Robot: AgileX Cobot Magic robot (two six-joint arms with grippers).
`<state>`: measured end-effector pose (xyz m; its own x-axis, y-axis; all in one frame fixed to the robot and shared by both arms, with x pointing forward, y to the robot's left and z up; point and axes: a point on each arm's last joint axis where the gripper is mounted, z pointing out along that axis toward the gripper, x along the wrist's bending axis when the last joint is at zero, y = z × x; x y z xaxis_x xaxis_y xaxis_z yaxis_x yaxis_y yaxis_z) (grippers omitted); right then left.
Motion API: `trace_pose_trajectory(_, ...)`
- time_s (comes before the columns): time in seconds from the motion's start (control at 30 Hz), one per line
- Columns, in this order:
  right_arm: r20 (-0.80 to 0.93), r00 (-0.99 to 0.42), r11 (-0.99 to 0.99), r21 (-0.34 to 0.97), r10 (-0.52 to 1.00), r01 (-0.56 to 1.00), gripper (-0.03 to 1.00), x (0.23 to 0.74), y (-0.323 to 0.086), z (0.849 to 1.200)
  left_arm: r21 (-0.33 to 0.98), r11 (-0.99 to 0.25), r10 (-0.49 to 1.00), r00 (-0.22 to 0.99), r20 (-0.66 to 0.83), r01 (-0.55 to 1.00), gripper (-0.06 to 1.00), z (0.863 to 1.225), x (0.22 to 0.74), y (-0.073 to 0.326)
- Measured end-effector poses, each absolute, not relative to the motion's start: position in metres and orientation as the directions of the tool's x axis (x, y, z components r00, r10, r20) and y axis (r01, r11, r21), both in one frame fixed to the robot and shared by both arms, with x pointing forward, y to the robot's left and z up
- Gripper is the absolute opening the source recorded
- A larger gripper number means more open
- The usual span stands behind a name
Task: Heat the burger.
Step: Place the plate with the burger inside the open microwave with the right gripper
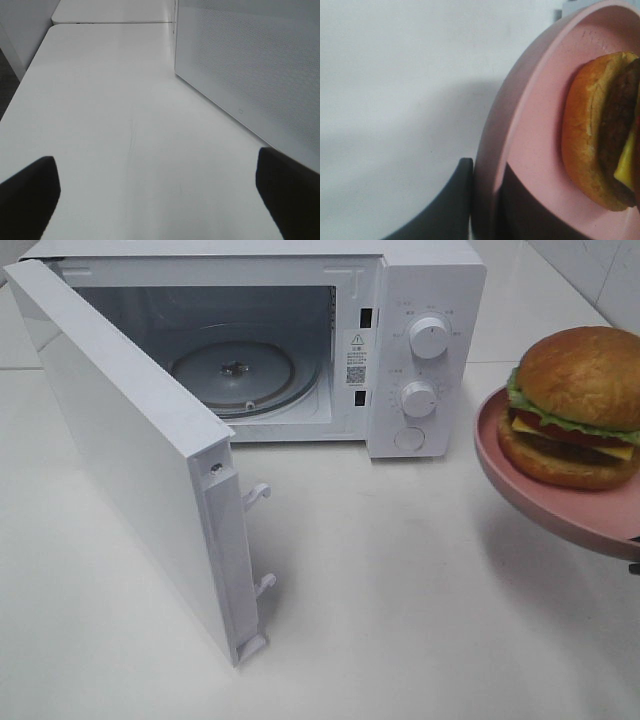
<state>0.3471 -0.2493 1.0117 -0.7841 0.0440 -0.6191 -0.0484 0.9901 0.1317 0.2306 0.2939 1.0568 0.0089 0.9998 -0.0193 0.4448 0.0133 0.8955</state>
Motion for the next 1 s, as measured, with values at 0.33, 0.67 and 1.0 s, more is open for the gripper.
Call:
trace_pose_trajectory(0.33, -0.623, -0.711, 0.945, 0.209, 0.327, 0.252, 0.09, 0.351, -0.262, 1.013, 0.896, 0.013, 1.0, 0.009, -0.019, 0.445, 0.99, 1.057, 0.231, 0.294)
trace_pose_trajectory(0.67, -0.587, -0.609, 0.834, 0.24, 0.533, 0.497, 0.09, 0.348, -0.274, 0.999, 0.896, 0.013, 1.0, 0.009, -0.019, 0.445, 0.99, 1.057, 0.231, 0.294)
trace_pose_trajectory(1.0, -0.557, -0.483, 0.692, 0.25, 0.675, 0.678, 0.09, 0.36, -0.272, 0.985, 0.896, 0.013, 1.0, 0.009, -0.019, 0.445, 0.99, 1.057, 0.231, 0.294)
